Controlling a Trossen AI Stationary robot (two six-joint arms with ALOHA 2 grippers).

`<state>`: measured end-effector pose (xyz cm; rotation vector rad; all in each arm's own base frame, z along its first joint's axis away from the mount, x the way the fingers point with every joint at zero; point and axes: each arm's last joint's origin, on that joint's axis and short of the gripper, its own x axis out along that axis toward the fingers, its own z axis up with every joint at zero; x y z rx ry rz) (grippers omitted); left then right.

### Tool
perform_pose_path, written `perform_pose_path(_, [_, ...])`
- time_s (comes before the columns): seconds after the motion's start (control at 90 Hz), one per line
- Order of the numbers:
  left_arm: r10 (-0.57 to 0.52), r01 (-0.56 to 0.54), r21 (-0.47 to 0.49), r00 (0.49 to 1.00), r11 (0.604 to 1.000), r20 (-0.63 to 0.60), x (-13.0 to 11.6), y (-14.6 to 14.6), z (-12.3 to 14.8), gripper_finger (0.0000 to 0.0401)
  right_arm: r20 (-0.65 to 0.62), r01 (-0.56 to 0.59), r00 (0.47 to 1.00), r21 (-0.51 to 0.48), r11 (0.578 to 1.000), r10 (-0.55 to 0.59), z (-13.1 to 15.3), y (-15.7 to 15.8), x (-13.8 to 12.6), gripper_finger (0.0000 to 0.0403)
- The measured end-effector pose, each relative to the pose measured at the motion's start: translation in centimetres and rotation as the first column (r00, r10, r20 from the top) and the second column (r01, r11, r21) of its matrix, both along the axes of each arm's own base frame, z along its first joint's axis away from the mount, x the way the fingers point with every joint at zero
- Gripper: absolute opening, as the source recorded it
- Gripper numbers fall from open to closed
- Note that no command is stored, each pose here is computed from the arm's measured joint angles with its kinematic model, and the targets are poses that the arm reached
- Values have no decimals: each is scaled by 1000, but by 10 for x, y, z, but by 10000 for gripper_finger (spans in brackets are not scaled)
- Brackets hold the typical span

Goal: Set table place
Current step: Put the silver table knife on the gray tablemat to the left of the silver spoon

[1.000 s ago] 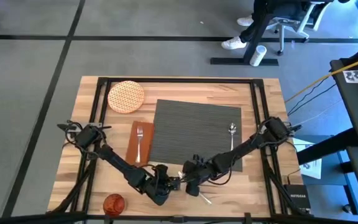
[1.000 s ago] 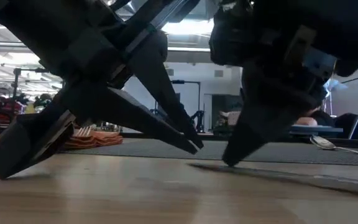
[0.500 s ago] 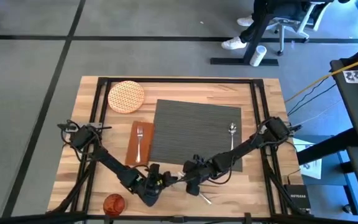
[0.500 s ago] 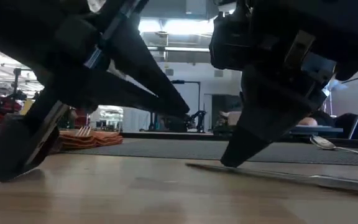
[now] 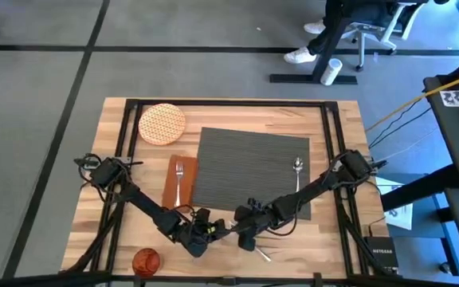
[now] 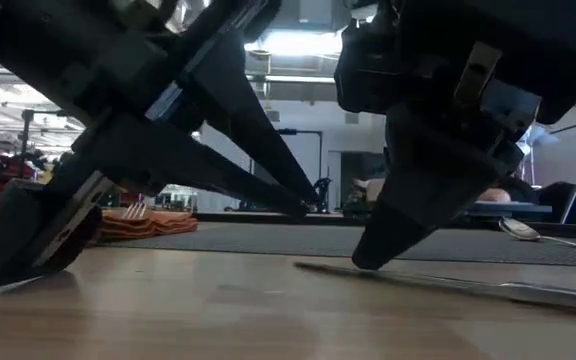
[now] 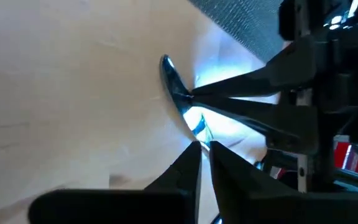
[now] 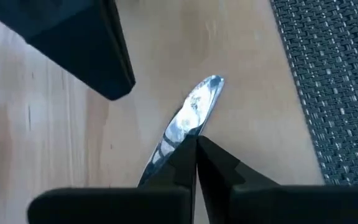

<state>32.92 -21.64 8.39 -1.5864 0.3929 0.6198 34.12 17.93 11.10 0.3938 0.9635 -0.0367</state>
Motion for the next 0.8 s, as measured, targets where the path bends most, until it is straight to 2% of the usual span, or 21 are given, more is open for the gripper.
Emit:
perform_pose_path(0.167, [14,-15,-40,1000,999,-23,1,3,-1,76,0,-1,1000,2,1000,1,0,0,0,0])
perform_pose_path(0.333, [23,-24,-40,999,999,-30,6,10,0,105,-1,1,1000,7,1000,-1,0,0,0,0])
perform_pose_path(0.6, [4,-1,55,997,999,-71,12,24,-2,110,-1,16,1000,25,1000,-16,0,1,0,0])
perform_pose_path(0.8, [-15,19,38,995,999,-100,14,28,-2,109,13,17,1000,40,999,-18,1,1,2,0])
